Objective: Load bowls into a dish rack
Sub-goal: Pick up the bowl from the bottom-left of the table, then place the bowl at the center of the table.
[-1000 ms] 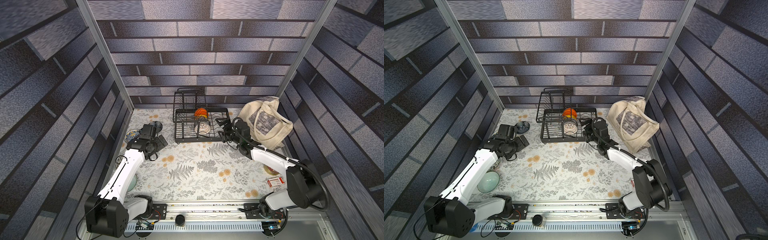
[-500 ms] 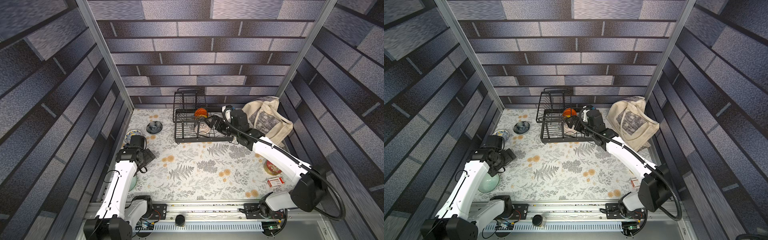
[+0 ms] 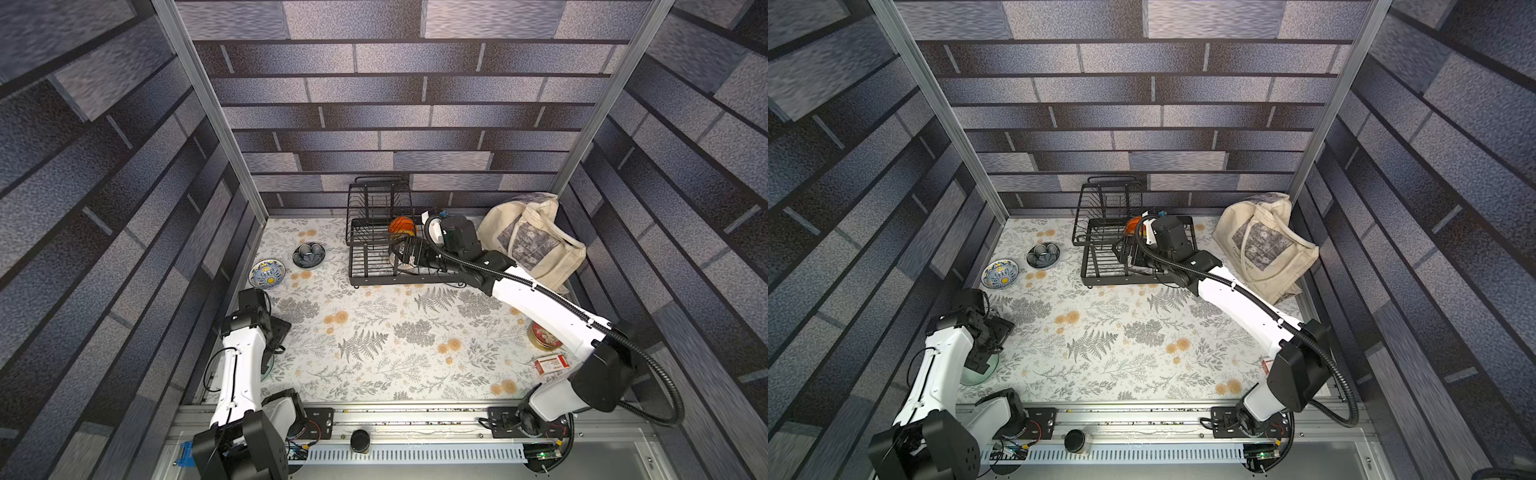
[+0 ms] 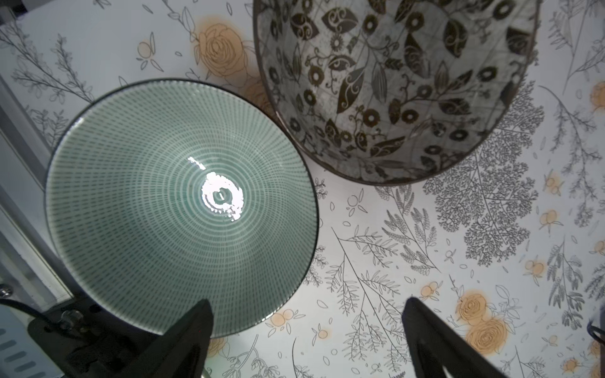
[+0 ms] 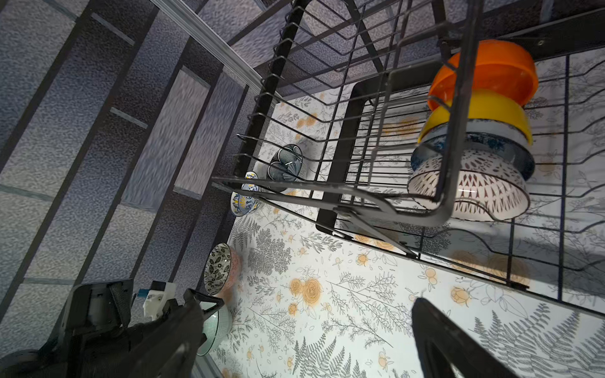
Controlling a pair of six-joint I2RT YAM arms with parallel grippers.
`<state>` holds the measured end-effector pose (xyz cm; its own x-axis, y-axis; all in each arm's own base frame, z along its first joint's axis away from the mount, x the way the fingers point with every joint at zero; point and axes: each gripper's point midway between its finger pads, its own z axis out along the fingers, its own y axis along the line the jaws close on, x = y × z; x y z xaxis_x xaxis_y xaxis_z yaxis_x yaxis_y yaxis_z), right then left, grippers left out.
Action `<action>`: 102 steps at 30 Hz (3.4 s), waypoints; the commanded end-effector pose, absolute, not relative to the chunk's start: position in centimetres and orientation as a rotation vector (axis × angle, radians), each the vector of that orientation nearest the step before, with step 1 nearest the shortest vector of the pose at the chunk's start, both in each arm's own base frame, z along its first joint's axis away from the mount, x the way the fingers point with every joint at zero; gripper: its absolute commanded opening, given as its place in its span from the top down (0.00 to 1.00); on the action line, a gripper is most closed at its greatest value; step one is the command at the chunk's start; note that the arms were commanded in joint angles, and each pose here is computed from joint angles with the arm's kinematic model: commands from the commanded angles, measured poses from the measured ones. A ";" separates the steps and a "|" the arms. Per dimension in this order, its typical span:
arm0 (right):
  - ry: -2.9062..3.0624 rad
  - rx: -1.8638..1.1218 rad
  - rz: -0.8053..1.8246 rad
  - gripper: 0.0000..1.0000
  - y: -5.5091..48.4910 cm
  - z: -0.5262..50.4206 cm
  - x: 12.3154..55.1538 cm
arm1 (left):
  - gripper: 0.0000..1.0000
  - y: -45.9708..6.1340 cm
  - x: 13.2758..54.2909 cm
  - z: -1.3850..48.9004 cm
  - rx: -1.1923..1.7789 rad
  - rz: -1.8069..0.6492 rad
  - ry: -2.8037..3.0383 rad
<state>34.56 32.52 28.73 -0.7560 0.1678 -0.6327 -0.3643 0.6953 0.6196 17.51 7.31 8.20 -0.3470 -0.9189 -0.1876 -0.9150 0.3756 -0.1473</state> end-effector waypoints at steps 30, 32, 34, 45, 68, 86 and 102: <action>2.181 -0.060 0.797 0.00 28.6 28.8 35.0 | 1.00 6.3 19.0 4.1 -1.708 -0.105 2.467; 2.181 -0.056 0.791 0.00 28.5 28.8 35.0 | 1.00 5.8 19.3 4.3 -1.679 -0.101 2.474; 2.179 -0.050 0.785 0.00 28.4 28.9 35.1 | 1.00 5.0 19.8 4.3 -1.639 -0.107 2.495; 2.213 -0.001 0.732 0.00 26.2 28.4 35.5 | 1.00 -3.4 24.9 9.9 -1.026 -0.032 2.616; 2.232 0.376 0.414 0.00 10.9 25.6 34.9 | 1.00 -29.0 28.6 10.0 0.128 0.123 2.779; 2.233 0.508 0.594 0.00 10.6 23.3 34.5 | 0.95 -30.6 27.4 8.2 0.313 0.148 2.838; 2.238 0.542 0.548 0.00 9.3 22.5 34.2 | 0.61 -30.8 28.0 8.9 0.353 0.145 2.820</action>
<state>34.38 9.91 22.19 -0.6463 0.5176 -0.5607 0.2006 0.8242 0.5296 27.62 -30.83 7.44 -0.9364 0.2379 -0.2580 0.2121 0.9694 0.1238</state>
